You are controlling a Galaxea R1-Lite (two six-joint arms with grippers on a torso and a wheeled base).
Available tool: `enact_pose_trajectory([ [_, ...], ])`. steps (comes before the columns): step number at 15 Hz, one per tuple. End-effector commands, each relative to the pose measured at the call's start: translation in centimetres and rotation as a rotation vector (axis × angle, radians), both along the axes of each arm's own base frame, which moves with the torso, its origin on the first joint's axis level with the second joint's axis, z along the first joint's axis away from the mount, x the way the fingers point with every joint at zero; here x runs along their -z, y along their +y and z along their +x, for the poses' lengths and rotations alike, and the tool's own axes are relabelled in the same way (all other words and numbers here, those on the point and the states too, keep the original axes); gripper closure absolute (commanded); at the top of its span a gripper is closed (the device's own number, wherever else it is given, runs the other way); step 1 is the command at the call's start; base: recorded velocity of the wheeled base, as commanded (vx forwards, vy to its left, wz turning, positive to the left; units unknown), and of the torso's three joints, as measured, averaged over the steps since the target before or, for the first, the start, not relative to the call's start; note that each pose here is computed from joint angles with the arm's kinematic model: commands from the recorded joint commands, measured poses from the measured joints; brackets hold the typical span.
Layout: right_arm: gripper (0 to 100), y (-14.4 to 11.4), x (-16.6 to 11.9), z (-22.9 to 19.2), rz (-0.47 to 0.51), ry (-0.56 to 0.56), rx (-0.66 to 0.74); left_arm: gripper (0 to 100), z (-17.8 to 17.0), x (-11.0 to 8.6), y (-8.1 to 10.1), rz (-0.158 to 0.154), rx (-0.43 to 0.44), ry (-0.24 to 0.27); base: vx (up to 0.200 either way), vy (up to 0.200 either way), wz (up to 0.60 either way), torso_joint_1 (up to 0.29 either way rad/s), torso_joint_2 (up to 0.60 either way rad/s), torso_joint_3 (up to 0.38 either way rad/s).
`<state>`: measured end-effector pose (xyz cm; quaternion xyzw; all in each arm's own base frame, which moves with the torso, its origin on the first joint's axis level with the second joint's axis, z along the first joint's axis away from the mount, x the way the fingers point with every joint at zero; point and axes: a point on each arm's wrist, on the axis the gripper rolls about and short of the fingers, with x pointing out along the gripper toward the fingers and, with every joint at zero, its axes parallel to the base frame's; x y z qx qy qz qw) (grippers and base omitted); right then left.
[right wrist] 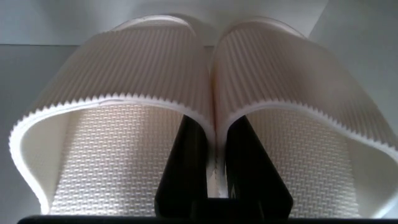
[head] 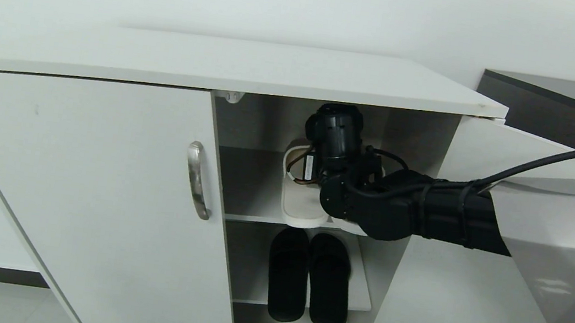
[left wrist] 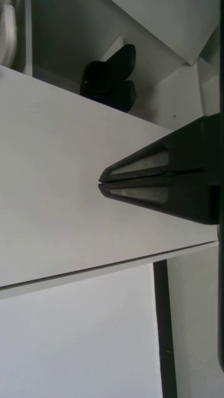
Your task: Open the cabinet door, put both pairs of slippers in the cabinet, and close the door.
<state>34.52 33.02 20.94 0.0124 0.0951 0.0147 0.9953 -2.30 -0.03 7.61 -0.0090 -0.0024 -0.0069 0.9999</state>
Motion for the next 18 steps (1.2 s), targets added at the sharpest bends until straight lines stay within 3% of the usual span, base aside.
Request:
enact_pose_trajectory([
  [1,100,0.2,0.6,0.3,-0.006,0.009,-0.006,100,0.0,0.0,0.0,0.000,0.000,0.000,0.000,0.000,0.00,0.000,0.00,0.000],
  [10,100,-0.1,1.5,1.2,-0.012,0.024,0.005,100,0.0,0.0,0.0,0.000,0.000,0.000,0.000,0.000,0.00,0.000,0.00,0.000],
  [11,0,-0.1,1.6,1.1,-0.014,0.026,0.005,100,0.0,0.0,0.0,0.000,0.000,0.002,0.000,0.000,0.00,0.000,0.00,0.000],
  [18,0,-0.1,1.2,-1.3,-0.021,0.047,-0.023,100,0.0,0.0,0.0,-0.002,0.000,0.002,0.000,0.000,0.00,0.000,0.00,0.000],
])
